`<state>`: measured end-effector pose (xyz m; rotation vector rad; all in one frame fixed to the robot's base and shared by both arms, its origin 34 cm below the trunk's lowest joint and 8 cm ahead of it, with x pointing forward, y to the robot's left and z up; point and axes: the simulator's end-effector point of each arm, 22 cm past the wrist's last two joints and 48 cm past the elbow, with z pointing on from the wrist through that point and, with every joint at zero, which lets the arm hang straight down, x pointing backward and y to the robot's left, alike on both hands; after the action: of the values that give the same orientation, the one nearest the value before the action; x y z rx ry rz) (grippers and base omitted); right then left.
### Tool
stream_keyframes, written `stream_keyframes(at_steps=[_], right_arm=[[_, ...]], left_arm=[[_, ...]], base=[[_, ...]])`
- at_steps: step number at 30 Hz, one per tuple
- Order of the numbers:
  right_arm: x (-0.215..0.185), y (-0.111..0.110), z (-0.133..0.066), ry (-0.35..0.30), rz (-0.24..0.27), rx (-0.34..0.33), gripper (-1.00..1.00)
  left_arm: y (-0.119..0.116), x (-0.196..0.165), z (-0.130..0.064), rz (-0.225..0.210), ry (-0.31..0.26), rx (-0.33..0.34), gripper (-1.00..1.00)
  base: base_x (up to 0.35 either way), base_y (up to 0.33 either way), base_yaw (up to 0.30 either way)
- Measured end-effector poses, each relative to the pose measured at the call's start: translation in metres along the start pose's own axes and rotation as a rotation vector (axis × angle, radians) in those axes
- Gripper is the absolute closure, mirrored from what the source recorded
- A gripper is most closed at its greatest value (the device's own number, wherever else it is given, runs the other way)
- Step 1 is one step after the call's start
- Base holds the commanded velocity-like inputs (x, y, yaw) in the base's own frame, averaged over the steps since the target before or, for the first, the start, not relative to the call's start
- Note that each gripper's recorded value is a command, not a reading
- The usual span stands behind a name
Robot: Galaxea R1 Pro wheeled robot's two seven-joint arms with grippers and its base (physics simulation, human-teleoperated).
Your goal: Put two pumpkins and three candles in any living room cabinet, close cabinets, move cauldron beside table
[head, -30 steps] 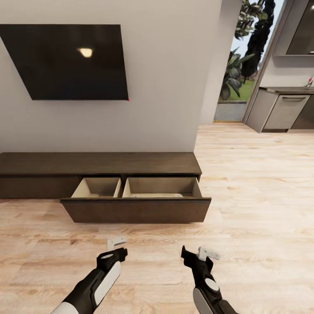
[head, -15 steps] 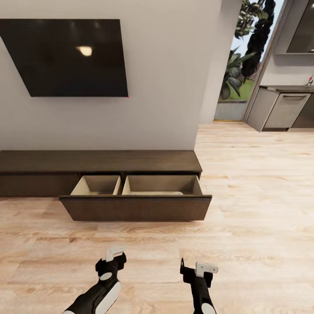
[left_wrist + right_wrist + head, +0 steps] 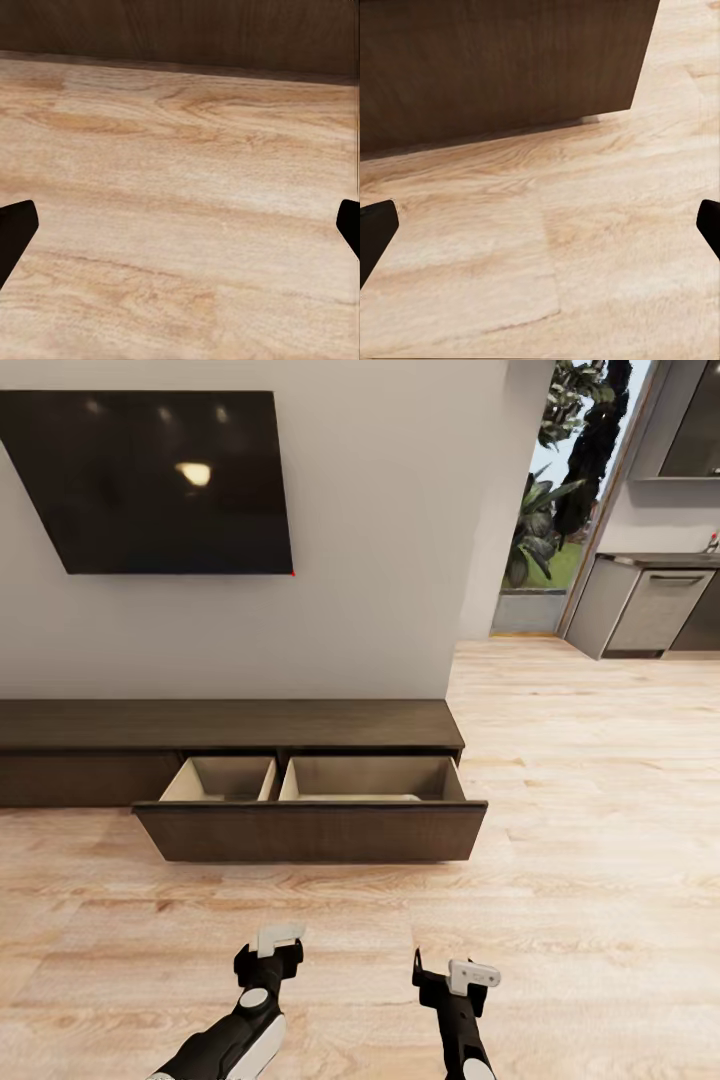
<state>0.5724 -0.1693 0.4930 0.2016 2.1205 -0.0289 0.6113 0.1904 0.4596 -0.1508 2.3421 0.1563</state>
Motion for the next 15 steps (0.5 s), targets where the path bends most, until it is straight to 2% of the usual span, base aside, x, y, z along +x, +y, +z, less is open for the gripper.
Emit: stream_keyframes(at_steps=[4,6,9,15], right_arm=[[0.014,0.009,0.007,0.017,-0.016,-0.054,-1.0],[0.018,0.015,0.014,0.023,-0.026,-0.08,-1.0],[0.018,0.021,0.024,0.016,-0.033,-0.099,-1.0],[0.014,0.039,0.034,-0.003,-0.017,-0.121,-1.0]], left_arm=[[-0.009,0.003,0.005,0.007,-0.009,0.035,-1.0],[-0.012,0.004,0.007,0.027,-0.021,0.047,-1.0],[-0.017,0.005,0.009,0.051,-0.036,0.059,-1.0],[-0.019,0.015,0.016,0.059,-0.04,0.063,-1.0]], base=[[0.0,0.0,0.0],[0.0,0.0,0.0],[0.0,0.0,0.0],[0.0,0.0,0.0]])
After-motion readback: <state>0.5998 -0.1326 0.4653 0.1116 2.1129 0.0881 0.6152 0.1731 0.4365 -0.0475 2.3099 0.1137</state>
